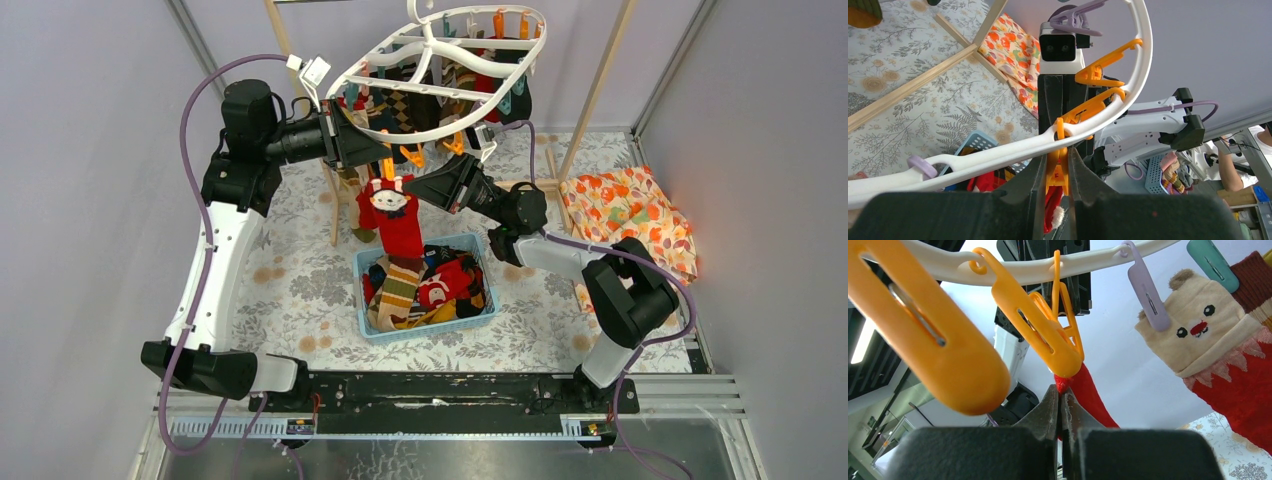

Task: Clip the socks to the hanger

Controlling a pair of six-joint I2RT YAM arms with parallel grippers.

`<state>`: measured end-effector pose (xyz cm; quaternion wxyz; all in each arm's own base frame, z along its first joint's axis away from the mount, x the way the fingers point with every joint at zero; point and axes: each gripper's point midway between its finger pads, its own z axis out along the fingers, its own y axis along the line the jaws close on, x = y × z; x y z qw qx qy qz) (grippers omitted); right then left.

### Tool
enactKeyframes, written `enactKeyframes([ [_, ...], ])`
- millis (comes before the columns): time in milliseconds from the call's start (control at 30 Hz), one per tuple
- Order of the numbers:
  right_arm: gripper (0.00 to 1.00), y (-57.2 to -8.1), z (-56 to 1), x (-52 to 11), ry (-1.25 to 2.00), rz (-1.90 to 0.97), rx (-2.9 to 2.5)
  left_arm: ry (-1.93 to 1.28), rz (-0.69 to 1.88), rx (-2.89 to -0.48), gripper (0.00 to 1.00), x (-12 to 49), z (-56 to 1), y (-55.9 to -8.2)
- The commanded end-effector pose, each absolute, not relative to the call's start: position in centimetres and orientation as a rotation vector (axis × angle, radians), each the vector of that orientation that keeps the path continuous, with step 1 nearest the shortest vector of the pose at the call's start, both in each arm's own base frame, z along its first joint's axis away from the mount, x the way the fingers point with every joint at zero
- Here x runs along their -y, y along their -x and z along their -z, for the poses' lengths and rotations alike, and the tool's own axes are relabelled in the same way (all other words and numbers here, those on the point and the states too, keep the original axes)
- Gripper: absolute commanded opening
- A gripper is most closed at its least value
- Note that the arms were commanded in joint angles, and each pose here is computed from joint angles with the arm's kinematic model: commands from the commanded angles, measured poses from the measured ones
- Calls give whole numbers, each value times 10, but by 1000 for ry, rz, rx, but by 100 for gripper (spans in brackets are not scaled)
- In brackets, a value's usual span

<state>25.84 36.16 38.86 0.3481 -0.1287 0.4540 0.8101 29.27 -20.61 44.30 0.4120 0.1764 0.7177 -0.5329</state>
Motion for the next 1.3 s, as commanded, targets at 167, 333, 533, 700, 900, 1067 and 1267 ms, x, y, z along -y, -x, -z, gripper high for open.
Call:
enactKeyframes([
  [167, 0, -245, -428, -347, 408, -2054, -941, -510, 1394, -1772, 0, 208, -449, -277],
  [333, 0, -250, -430, -346, 393, -2034, -924, -518, 1401, -1769, 0, 208, -450, -275],
  [533, 0, -254, -434, -346, 390, -1999, -894, -529, 1405, -1763, 0, 208, -452, -273],
  [700, 0, -254, -440, -345, 400, -1975, -865, -538, 1407, -1758, 0, 209, -453, -271],
  [900, 0, -247, -448, -346, 464, -1967, -846, -552, 1406, -1747, 0, 209, -456, -269],
  [1067, 0, -255, -446, -343, 420, -1872, -855, -556, 1401, -1743, 0, 209, -456, -269],
  [1267, 0, -254, -448, -345, 385, -1846, -825, -513, 1342, -1746, 3, 205, -455, -277],
])
